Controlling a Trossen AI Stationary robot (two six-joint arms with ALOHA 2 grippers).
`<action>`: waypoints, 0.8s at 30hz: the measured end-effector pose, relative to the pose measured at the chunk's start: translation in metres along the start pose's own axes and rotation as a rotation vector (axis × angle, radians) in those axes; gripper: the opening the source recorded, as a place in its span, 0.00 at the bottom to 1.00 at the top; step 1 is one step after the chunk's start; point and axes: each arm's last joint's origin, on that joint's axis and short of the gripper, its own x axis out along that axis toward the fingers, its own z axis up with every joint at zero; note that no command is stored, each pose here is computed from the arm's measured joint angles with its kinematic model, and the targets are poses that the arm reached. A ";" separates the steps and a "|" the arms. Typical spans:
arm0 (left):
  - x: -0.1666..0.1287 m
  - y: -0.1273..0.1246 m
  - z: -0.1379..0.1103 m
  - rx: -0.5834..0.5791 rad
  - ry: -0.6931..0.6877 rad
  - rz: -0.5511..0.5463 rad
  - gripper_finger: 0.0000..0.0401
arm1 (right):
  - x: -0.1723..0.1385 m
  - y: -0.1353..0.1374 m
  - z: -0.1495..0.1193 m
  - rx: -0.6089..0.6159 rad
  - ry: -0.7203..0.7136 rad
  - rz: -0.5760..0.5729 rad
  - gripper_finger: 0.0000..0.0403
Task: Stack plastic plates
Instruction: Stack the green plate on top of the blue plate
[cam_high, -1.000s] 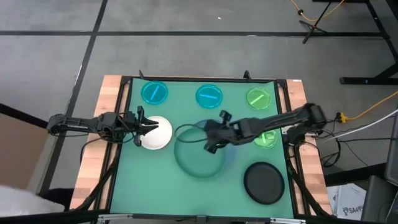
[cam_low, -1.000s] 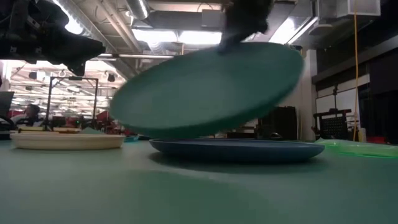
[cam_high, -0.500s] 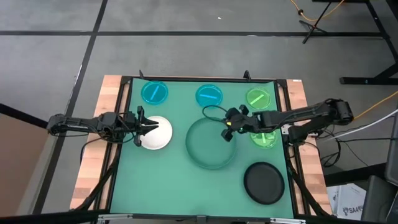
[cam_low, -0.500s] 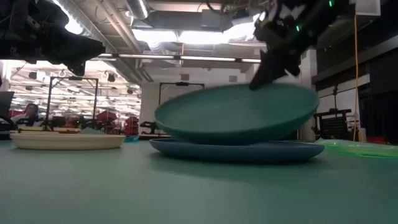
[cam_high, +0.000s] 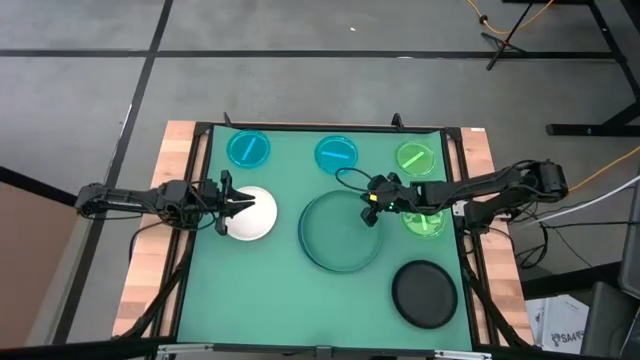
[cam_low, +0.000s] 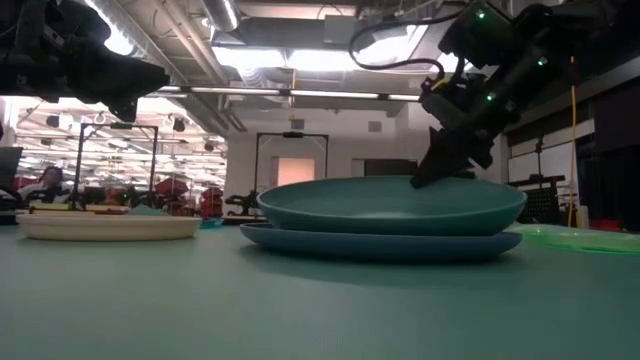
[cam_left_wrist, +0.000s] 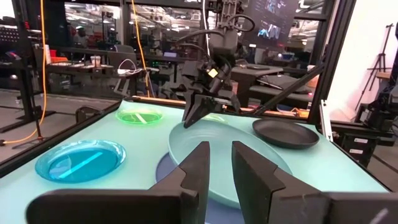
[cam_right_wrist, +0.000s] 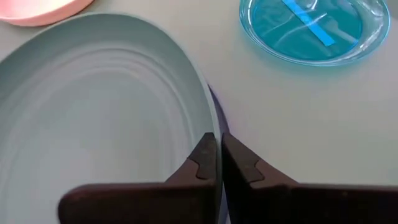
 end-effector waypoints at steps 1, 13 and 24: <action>0.000 0.000 0.000 0.000 0.000 0.000 0.15 | 0.000 0.000 0.000 0.008 0.000 -0.001 0.01; 0.000 0.000 0.000 0.000 -0.002 0.012 0.15 | 0.018 0.005 -0.005 0.016 0.013 0.023 0.13; 0.000 0.002 0.001 -0.003 -0.015 0.061 0.15 | 0.001 0.011 0.012 -0.051 0.061 0.049 0.33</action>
